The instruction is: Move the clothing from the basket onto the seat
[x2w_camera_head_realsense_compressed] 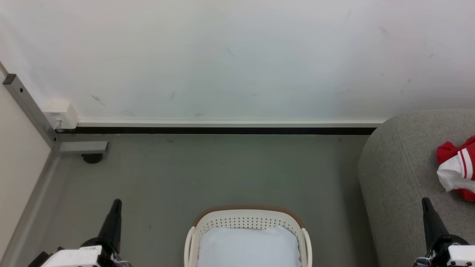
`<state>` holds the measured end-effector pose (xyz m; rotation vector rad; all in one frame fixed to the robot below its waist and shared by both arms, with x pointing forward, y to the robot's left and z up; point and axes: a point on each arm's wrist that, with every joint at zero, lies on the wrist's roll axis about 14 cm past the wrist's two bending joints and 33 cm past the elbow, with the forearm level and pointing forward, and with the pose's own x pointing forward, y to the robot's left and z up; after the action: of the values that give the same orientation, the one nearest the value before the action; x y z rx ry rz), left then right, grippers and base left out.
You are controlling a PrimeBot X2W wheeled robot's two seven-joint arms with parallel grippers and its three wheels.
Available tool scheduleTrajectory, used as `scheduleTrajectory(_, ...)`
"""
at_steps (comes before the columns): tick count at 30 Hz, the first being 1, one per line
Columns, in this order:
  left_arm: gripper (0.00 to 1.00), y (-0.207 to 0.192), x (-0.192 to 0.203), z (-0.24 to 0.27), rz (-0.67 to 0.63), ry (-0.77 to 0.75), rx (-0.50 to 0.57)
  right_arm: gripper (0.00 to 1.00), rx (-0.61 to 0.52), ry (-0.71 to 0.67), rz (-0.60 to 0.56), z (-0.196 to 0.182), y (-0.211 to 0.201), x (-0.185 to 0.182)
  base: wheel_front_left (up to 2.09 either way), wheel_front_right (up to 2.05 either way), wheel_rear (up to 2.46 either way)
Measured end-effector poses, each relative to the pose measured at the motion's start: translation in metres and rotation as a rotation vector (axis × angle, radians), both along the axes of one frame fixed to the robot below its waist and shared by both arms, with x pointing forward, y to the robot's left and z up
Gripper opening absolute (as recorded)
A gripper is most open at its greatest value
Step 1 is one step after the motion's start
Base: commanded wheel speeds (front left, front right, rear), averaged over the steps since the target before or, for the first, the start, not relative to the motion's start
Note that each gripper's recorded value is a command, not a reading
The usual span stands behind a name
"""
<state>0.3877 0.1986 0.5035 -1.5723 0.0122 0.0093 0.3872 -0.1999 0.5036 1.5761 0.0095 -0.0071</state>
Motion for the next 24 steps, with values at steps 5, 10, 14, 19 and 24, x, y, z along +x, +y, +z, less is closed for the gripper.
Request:
scheduleTrajectory(5,0.0,0.0,0.0,0.0,0.0,0.0,0.0,0.0,0.0,0.0,0.0,0.0,-0.0001,0.0,0.0,0.0,0.0)
scheduleTrajectory(10,0.0,0.0,0.0,0.0,0.0,0.0,0.0,0.0,0.0,0.0,-0.001,0.0,-0.0001,0.0,0.0,0.0,0.0)
scheduleTrajectory(14,0.0,0.0,0.0,0.0,0.0,0.0,0.0,0.0,0.0,0.0,-0.001,0.0,-0.0002,0.0,0.0,0.0,0.0)
scheduleTrajectory(19,0.0,0.0,0.0,0.0,0.0,0.0,0.0,0.0,0.001,0.0,-0.001,0.0,-0.0002,0.0,0.0,0.0,0.0)
scheduleTrajectory(24,0.0,0.0,0.0,0.0001,0.0,0.0,0.0,0.0,0.001,0.0,-0.001,0.0001,-0.0002,0.0,0.0,0.0,0.0)
